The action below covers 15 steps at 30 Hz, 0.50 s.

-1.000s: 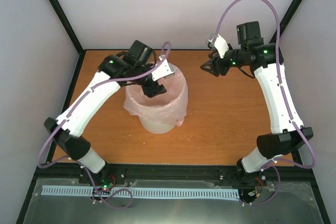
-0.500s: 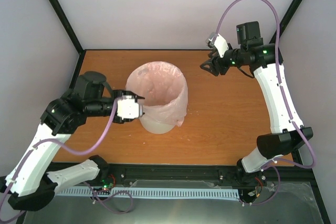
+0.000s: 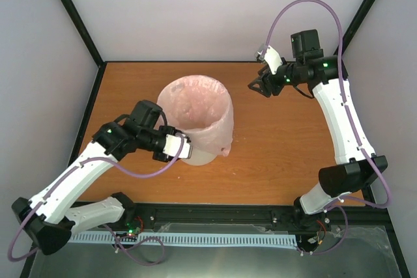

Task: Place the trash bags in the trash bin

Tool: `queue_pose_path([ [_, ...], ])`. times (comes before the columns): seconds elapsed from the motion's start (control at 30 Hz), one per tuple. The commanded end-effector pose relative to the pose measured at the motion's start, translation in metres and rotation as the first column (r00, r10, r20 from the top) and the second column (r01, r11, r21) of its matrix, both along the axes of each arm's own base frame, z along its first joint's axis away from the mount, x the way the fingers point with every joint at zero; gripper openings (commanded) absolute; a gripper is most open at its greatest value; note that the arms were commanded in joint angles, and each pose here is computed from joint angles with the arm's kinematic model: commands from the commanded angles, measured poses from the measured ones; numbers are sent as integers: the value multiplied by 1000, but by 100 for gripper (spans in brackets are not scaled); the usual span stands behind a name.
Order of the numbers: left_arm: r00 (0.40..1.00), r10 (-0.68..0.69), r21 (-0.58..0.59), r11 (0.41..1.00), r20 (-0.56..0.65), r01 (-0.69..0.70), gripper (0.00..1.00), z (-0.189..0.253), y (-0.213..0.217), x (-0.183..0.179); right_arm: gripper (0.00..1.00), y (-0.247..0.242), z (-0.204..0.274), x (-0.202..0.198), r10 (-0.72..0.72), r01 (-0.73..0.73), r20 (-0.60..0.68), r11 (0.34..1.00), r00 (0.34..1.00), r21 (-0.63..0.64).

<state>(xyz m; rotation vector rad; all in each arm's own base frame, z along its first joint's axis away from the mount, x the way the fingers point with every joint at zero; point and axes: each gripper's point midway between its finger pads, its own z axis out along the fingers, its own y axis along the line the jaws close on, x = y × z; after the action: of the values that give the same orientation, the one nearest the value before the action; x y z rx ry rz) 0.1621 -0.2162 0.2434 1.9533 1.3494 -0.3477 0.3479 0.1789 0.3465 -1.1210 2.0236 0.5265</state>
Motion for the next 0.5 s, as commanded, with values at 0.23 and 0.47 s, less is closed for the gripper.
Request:
queue_pose_path([
  [0.23,955,296,-161,944,26,-288,53,-13,-41,95,66,-3,2,10,-26,27,25,999,999,-20],
  [0.47,973,224,-125,966,-50,-228,62,-17,-35,65,66,-4,-9,7,-39,39,-5,999,999,-22],
])
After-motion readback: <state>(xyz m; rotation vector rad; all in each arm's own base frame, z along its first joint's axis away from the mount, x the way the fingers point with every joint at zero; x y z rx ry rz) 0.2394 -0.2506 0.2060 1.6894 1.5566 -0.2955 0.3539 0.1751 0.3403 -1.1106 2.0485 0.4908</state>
